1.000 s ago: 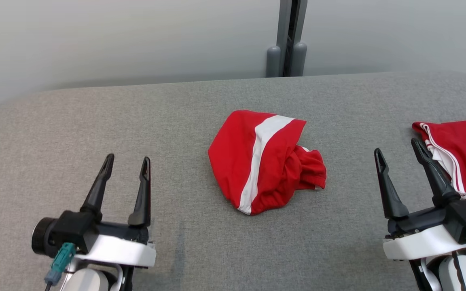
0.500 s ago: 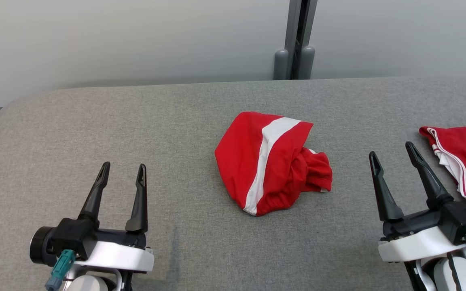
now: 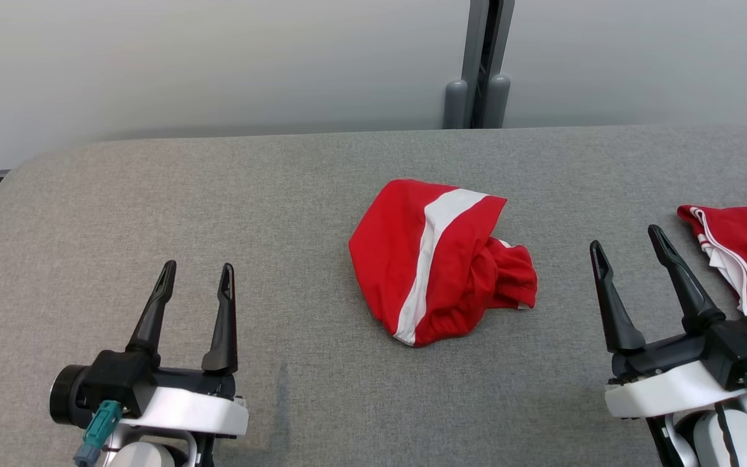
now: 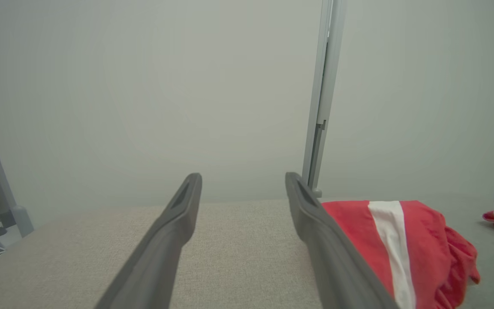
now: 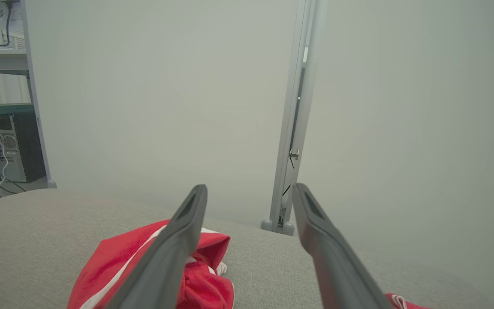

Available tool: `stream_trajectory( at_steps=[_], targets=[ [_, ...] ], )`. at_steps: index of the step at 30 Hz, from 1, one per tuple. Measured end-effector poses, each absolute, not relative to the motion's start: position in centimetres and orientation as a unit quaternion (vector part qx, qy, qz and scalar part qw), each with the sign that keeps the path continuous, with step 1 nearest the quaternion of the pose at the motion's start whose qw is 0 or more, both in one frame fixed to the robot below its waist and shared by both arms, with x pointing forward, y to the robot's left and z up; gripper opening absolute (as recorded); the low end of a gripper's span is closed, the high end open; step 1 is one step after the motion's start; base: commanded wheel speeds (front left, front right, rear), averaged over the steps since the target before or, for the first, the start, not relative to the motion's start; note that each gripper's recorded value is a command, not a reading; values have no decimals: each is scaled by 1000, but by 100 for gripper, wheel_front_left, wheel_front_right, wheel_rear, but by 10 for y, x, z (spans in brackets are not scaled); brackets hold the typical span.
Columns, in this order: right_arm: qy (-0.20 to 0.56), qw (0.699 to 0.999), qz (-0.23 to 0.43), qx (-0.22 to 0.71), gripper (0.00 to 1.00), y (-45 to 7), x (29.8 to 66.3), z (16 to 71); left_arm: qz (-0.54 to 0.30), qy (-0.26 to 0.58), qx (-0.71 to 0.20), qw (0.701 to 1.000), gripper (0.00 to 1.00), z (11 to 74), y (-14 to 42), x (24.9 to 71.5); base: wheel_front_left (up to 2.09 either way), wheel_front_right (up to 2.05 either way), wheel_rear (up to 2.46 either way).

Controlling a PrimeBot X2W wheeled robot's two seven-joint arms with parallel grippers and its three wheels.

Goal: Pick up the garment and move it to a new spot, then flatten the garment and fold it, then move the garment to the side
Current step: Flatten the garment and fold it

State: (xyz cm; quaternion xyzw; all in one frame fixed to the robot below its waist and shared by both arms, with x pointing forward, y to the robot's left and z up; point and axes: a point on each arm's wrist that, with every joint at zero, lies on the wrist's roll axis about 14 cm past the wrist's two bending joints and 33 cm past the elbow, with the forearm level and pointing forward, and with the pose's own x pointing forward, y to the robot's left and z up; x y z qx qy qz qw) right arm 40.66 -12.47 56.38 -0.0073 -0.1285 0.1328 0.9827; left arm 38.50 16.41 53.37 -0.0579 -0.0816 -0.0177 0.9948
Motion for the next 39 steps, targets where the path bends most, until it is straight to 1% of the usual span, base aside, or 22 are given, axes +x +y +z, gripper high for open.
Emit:
stream_trajectory(
  at_steps=[31, 33, 39],
  targets=[
    [-121, 983, 141, -5, 100, -120, 409, 558, -17, -75, -67, 995, 100, 529, 163, 384, 0, 0, 0],
    [-115, 979, 164, -31, 100, -110, 408, 553, -18, -71, -67, 995, 100, 527, 161, 384, 0, 0, 0],
    [-91, 962, 257, -27, 100, -49, 399, 534, -24, -65, -67, 995, 100, 524, 158, 383, 0, 0, 0]
  ],
)
